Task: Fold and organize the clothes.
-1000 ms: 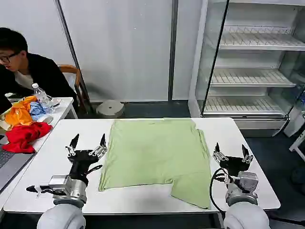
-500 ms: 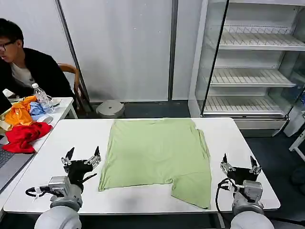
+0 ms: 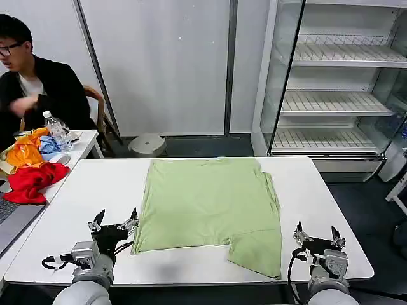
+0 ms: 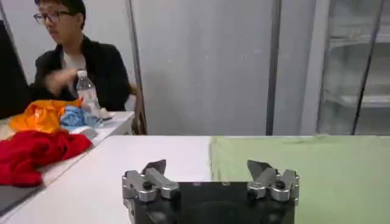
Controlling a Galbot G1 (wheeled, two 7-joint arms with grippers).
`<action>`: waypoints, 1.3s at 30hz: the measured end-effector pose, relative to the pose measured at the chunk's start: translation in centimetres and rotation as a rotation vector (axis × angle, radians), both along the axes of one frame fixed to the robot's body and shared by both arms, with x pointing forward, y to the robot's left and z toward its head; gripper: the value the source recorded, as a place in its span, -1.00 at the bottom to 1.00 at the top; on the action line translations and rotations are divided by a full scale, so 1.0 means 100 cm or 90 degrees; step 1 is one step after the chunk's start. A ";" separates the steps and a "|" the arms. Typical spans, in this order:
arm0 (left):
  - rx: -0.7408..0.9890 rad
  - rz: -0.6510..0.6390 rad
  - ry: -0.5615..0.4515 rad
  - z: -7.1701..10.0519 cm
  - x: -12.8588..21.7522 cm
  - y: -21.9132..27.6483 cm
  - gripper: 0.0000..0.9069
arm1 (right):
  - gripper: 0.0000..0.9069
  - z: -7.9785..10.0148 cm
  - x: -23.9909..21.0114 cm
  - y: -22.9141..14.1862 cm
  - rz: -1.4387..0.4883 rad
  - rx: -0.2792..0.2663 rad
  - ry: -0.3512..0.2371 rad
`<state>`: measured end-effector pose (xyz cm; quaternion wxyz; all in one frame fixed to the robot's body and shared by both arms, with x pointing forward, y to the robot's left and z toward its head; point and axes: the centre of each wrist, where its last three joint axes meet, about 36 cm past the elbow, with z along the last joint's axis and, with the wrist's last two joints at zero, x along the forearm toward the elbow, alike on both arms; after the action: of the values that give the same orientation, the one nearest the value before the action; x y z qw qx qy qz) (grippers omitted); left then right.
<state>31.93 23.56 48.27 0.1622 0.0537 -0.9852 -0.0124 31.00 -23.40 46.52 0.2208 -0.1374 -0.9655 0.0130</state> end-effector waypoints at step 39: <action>-0.023 -0.008 0.098 -0.057 0.006 -0.007 1.00 | 1.00 -0.044 0.002 0.025 0.043 0.098 0.085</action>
<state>32.58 22.90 42.54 0.2386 0.0435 -0.9701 0.0006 31.24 -20.94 42.09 0.2936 -0.0866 -0.9510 -0.0446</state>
